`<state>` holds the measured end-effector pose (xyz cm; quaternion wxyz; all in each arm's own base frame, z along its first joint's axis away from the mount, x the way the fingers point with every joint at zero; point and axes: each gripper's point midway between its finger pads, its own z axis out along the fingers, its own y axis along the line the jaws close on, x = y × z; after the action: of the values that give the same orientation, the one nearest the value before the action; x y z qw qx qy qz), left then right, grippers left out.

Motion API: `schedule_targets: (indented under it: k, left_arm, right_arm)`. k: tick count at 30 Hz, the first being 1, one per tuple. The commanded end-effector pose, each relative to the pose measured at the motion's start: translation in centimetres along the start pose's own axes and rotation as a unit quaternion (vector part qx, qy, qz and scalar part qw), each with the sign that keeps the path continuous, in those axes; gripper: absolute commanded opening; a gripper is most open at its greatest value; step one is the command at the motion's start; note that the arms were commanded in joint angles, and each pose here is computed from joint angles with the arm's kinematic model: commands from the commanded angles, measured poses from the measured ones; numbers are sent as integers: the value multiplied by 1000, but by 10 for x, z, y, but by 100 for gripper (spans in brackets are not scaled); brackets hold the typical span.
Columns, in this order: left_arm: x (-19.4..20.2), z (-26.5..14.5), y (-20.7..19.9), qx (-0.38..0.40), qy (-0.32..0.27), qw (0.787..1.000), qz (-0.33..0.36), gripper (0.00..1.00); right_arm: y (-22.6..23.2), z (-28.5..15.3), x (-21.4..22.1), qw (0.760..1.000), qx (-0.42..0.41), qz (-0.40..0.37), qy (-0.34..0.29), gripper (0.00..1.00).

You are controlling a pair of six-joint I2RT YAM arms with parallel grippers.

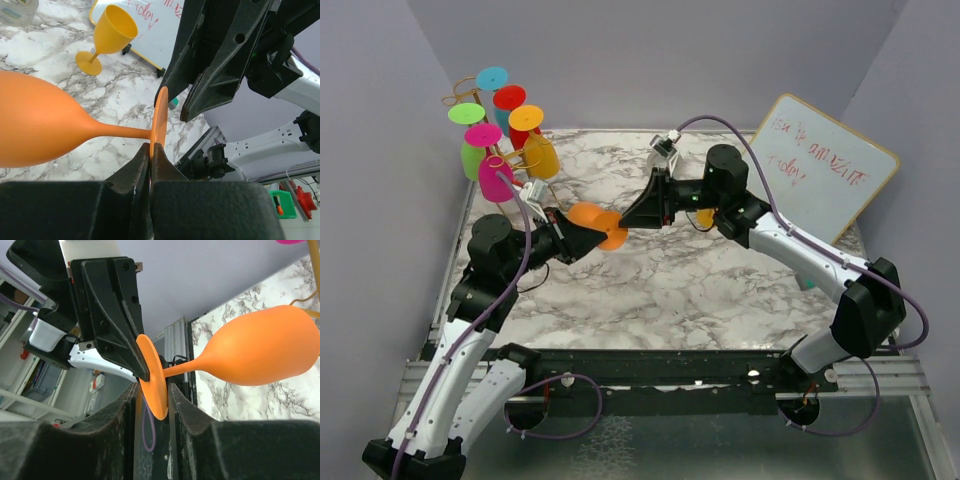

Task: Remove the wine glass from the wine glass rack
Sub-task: Place the wine glass at the center of the board.

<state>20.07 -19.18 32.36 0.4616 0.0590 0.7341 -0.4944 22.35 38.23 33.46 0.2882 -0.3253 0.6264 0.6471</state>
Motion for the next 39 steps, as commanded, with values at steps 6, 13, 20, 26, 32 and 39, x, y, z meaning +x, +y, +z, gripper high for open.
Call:
schedule_targets:
  k: [6, 13, 20, 26, 32, 39]
  left_arm:
    - [0, -4, -16, 55, -12, 997, 48, 0]
    - [14, -4, -9, 43, 36, 997, 50, 26]
    - [20, -3, -10, 48, 67, 995, 51, 32]
    - [19, -2, -3, 33, 55, 997, 49, 0]
    - [26, -6, -9, 59, 65, 994, 68, 0]
    - [44, -18, -16, 103, 80, 984, 117, 0]
  right_arm:
    - [8, -1, 18, 998, -38, -15, 55, 6]
    - [12, -5, 15, 998, -31, -39, 38, 0]
    - [14, -7, 14, 997, -30, -63, 21, 1]
    - [14, -8, 16, 998, -30, -57, 23, 0]
    - [14, -7, 16, 997, -32, -55, 34, 7]
    - [-2, -16, 2, 999, 18, -31, 31, 41]
